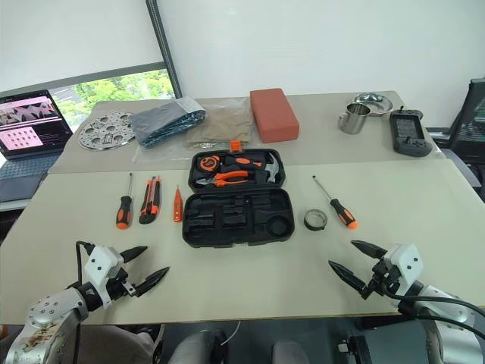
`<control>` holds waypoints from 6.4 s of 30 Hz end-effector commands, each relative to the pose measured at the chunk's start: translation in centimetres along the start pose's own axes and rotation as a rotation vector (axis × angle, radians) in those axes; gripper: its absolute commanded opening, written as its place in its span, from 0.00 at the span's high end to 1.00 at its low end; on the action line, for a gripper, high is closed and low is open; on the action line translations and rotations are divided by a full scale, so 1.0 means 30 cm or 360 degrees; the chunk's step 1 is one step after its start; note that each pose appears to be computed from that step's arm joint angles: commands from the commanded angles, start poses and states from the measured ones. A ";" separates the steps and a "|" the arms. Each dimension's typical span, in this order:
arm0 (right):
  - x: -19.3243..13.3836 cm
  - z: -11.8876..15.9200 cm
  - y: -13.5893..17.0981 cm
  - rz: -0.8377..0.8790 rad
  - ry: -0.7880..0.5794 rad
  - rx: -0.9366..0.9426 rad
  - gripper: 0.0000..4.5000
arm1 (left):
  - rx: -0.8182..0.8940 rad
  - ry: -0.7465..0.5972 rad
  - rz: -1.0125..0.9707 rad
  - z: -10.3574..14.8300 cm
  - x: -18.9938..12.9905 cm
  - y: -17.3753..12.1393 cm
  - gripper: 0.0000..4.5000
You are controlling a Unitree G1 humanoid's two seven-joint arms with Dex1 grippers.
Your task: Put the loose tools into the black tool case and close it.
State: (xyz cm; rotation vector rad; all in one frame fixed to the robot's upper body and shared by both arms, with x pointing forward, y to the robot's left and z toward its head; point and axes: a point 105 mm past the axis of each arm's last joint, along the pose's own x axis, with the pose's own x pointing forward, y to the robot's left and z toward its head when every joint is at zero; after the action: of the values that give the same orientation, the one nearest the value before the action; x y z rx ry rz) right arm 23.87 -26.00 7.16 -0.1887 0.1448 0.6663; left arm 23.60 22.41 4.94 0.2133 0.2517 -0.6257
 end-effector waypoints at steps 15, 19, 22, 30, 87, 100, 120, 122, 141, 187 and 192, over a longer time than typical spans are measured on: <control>-0.018 0.001 0.002 -0.0031 -0.0023 -0.0031 0.01 | 0.0093 -0.0053 -0.0081 0.031 0.018 0.021 0.00; -0.015 0.003 -0.002 -0.0039 -0.0025 -0.0038 0.01 | 0.0090 -0.0057 -0.0076 0.033 0.020 0.024 0.00; -0.012 0.014 -0.007 -0.0045 -0.0042 -0.0056 0.01 | 0.0093 -0.0074 -0.0053 0.039 0.018 0.031 0.00; 0.056 0.219 0.050 0.0144 -0.0285 -0.0169 0.01 | -0.0157 -0.0384 0.0413 0.174 -0.060 0.222 0.00; 0.167 0.527 0.146 0.0429 -0.0620 -0.0284 0.00 | 0.0092 -0.0287 0.0100 0.465 0.190 0.394 0.79; 0.111 0.436 0.104 0.0348 -0.0462 -0.0268 0.00 | 0.1068 0.0001 -0.0871 0.505 0.498 0.068 0.79; 0.096 0.436 0.122 0.0251 -0.0463 -0.0269 0.00 | 0.1104 0.0252 -0.0864 0.439 0.620 0.023 0.79; 0.098 0.438 0.122 0.0249 -0.0462 -0.0274 0.00 | 0.1095 0.0254 -0.0874 0.430 0.624 0.015 0.79; 0.093 0.431 0.122 0.0240 -0.0453 -0.0283 0.00 | 0.1014 -0.0112 -0.0780 0.623 0.603 0.030 0.06; 0.093 0.418 0.145 0.0239 -0.0445 -0.0266 0.00 | -0.0019 0.0182 -0.0060 0.243 0.693 -0.129 0.99; 0.091 0.414 0.140 0.0226 -0.0426 -0.0262 0.00 | -0.0075 0.0221 -0.0008 0.211 0.691 -0.114 0.99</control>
State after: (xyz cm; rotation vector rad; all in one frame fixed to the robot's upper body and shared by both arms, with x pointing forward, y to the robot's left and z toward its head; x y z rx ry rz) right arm 24.51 -18.60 16.96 -0.2094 -0.1168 0.8386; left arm 39.82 5.16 9.39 0.2198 0.2069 -0.6457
